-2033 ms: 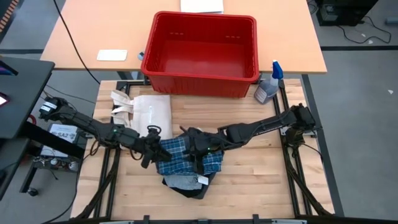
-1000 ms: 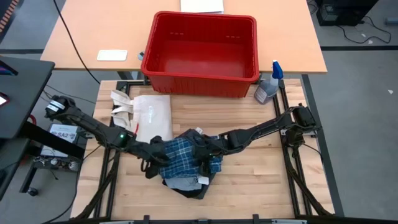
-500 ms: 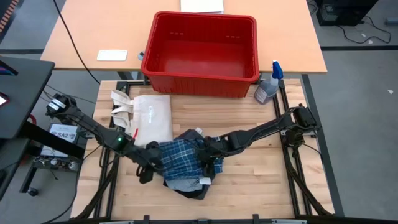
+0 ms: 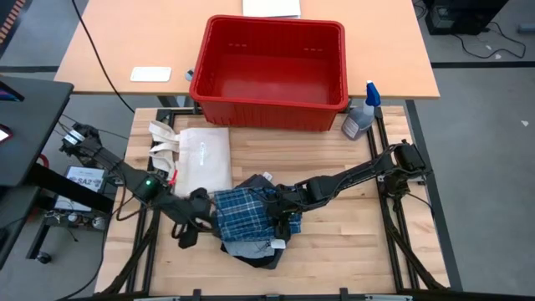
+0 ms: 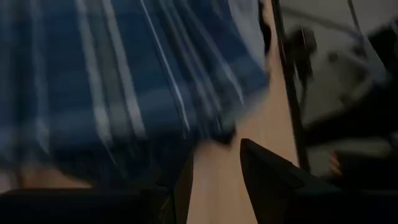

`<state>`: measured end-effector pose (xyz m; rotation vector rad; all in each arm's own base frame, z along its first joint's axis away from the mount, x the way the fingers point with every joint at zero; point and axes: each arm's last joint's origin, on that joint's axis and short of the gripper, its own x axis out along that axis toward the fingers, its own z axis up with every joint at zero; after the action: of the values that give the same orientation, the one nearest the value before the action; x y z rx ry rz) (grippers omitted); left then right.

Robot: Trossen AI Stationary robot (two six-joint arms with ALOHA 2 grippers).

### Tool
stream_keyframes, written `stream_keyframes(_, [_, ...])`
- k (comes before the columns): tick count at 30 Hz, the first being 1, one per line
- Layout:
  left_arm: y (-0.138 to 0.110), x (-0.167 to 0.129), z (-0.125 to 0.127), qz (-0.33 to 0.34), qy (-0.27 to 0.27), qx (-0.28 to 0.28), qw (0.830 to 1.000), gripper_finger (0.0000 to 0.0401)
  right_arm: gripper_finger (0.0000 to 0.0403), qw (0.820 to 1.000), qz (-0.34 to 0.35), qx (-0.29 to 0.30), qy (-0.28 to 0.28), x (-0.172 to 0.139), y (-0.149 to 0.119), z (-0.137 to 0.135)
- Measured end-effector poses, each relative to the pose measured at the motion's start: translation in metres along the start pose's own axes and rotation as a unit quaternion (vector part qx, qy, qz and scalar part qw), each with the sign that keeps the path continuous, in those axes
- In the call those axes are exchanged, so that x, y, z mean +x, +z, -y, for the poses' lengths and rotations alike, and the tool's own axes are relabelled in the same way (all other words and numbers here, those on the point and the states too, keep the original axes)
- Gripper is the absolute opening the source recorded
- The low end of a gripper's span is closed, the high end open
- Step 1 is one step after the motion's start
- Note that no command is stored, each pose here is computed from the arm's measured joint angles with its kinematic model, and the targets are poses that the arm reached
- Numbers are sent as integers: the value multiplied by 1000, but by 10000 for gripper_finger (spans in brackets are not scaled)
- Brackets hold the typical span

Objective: Sort clothes
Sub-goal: Adjust the blue pants on top of the stacked clothes

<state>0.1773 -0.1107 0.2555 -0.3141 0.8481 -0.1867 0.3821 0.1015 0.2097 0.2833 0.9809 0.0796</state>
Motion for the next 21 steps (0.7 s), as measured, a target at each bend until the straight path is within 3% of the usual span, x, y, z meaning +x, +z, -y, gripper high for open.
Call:
stream_keyframes(5, [16, 2, -3, 141, 75, 6, 987, 137, 186, 1000, 1, 0, 1, 0, 0, 0])
stream_keyframes(8, [24, 10, -9, 179, 116, 14, 977, 137, 186, 1000, 2, 2, 1, 0, 0, 0])
stream_keyframes(15, [28, 51, -23, 144, 164, 15, 976, 137, 186, 1000, 11, 1, 5, 0, 2, -1])
stream_keyframes(21, [20, 79, -22, 69, 96, 10, 993, 137, 186, 1000, 14, 1, 8, 0, 3, -1])
